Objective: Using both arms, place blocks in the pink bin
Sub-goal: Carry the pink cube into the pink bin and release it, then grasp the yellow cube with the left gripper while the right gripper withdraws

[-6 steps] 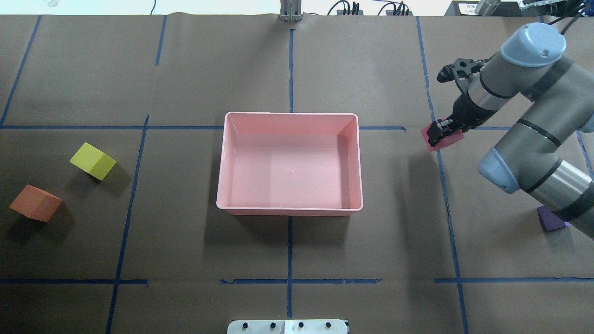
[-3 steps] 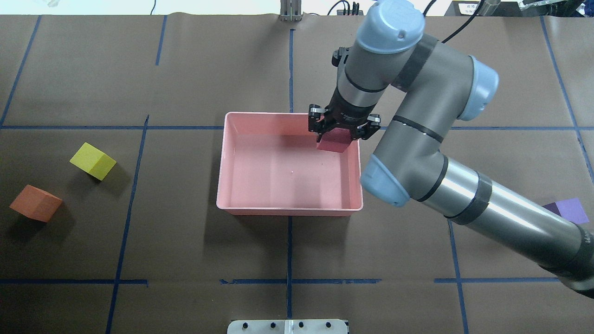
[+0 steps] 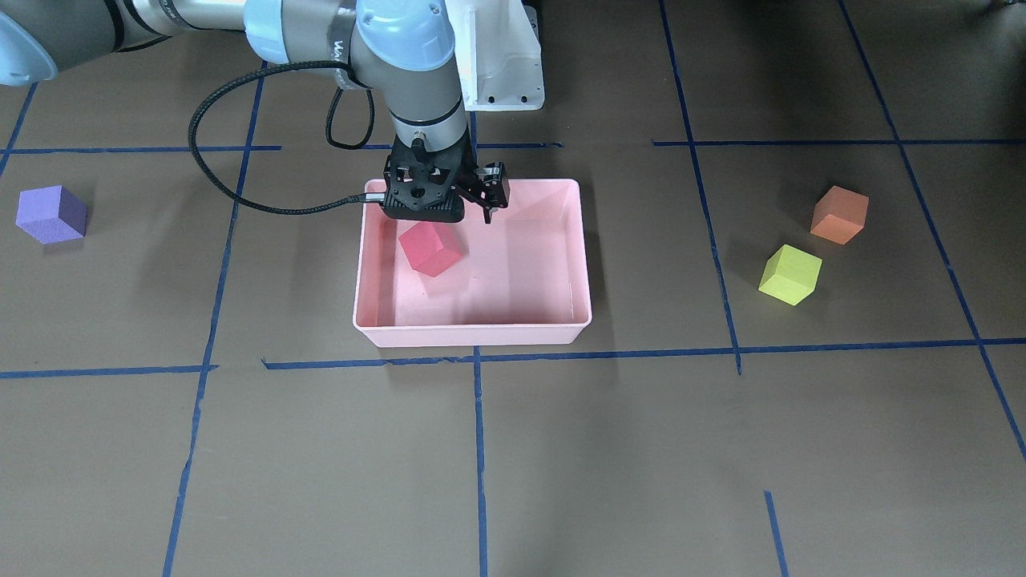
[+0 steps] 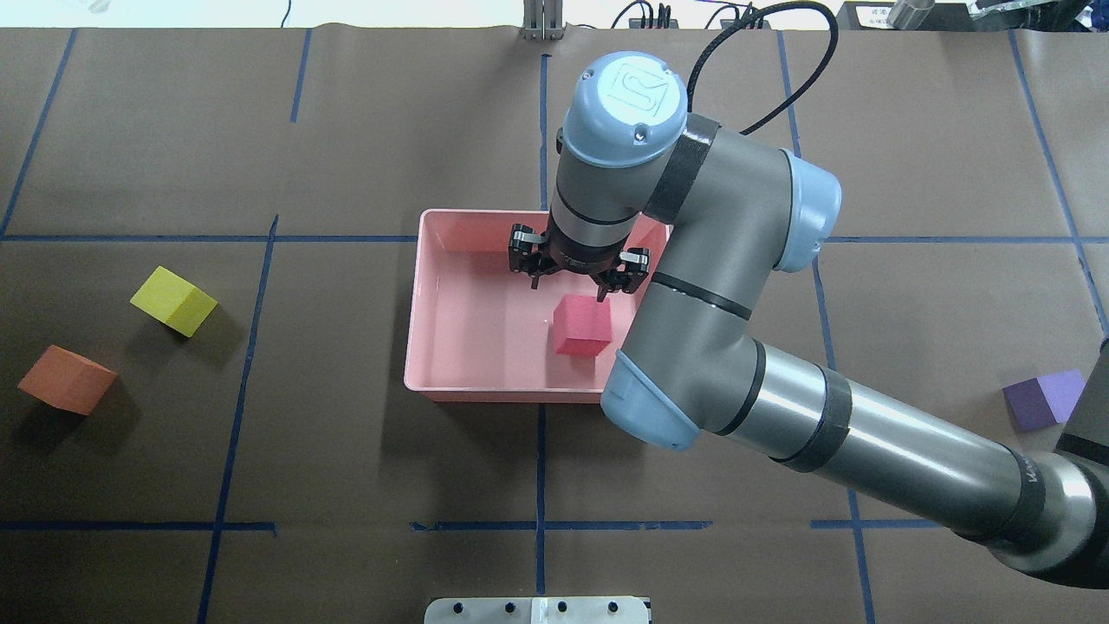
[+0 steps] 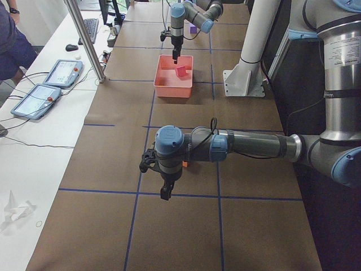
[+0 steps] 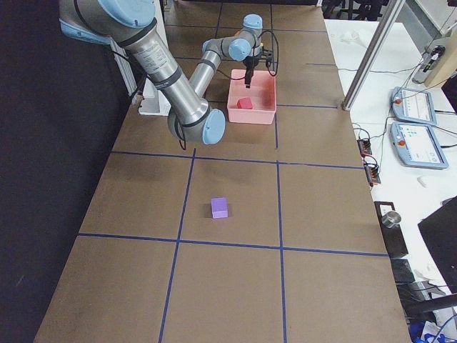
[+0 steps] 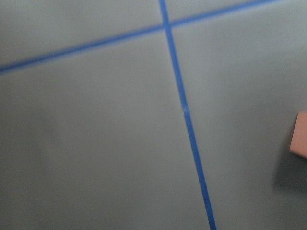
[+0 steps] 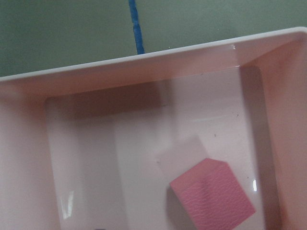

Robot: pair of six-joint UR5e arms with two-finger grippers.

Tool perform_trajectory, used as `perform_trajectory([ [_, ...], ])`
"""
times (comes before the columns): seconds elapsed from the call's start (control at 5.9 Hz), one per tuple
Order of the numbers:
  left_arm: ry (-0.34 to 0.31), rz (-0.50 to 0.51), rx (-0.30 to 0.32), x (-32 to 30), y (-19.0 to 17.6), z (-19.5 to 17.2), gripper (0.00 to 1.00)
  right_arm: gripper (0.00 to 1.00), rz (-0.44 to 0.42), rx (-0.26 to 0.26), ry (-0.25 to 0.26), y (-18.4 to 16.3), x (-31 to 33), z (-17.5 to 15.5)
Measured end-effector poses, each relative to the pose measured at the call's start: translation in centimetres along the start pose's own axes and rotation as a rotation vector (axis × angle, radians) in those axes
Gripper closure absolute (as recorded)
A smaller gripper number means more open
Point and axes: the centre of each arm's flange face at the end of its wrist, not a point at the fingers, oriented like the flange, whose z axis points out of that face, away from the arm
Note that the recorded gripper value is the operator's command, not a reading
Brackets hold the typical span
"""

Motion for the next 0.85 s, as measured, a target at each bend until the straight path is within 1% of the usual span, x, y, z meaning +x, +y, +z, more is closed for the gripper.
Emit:
perform_trajectory([
  [0.17,-0.001,0.056,0.043,1.3,-3.5,0.1,0.0,0.0,-0.057,0.001,0.012,-0.5,0.5,-0.1],
  [0.34,0.024,0.102,0.055,4.7,-6.7,2.0,0.0,0.0,-0.125,-0.005,0.033,-2.5,2.2,-0.7],
  [0.51,0.062,0.159,0.047,9.6,-9.0,5.1,0.0,0.0,-0.19,-0.019,0.049,-5.4,5.7,-1.4],
  [0.68,0.103,0.215,0.034,14.7,-10.8,7.9,0.0,0.0,-0.263,-0.031,0.055,-8.5,10.8,-2.5],
  [0.85,0.131,0.231,0.029,18.5,-12.4,9.2,0.0,0.0,-0.342,-0.037,0.057,-11.1,16.1,-3.8],
])
